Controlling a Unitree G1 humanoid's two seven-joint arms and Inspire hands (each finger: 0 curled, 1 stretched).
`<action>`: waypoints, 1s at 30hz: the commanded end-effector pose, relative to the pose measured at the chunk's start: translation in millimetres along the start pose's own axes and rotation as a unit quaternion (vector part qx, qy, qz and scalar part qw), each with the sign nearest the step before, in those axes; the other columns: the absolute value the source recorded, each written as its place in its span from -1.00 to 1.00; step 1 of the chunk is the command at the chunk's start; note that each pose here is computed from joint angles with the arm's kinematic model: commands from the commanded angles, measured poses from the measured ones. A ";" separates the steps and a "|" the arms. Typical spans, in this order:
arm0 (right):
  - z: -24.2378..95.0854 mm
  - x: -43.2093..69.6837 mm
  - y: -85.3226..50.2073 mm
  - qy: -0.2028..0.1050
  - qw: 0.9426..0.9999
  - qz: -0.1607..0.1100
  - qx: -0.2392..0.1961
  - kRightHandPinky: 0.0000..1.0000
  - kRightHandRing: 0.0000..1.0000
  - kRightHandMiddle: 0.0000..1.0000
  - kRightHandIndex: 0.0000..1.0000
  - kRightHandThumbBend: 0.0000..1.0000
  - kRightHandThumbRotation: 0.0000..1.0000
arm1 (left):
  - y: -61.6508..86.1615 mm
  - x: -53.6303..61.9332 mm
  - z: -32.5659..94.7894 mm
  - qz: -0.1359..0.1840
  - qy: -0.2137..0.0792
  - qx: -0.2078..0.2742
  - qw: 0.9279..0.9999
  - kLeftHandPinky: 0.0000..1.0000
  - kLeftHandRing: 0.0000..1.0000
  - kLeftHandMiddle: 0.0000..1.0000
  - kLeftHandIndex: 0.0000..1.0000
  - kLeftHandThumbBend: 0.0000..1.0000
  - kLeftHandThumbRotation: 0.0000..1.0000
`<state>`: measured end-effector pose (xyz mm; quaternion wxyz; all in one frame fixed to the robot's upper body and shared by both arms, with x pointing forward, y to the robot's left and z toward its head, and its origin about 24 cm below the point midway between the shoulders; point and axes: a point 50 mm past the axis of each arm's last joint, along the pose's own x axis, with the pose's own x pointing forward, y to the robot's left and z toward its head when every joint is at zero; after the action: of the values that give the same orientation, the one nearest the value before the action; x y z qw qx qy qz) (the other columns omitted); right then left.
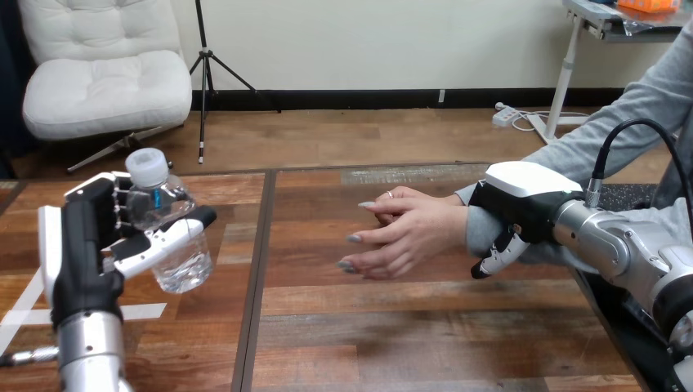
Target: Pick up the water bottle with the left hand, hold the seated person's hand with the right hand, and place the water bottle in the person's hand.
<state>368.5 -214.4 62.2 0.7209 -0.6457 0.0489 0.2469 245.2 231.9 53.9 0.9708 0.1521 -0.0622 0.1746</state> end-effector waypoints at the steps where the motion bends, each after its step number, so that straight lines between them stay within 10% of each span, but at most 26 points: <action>1: 10.6 -0.6 -39.0 -0.038 0.996 -0.082 0.003 -0.61 -0.53 -0.43 -0.41 0.41 -1.00 | -9.9 27.6 29.5 0.005 -0.077 -0.015 0.997 -0.40 -0.31 -0.20 -0.18 0.50 -1.00; 30: 13.1 -2.5 -38.2 -0.056 0.995 -0.087 0.015 -0.62 -0.54 -0.45 -0.42 0.42 -1.00 | -33.3 58.9 25.8 0.020 -0.076 -0.035 0.996 -0.36 -0.30 -0.19 -0.16 0.41 -1.00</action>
<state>367.2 -213.4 66.6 0.7285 -0.6374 0.0251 0.2498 283.6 219.7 42.9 0.9711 0.1335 -0.0654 0.1869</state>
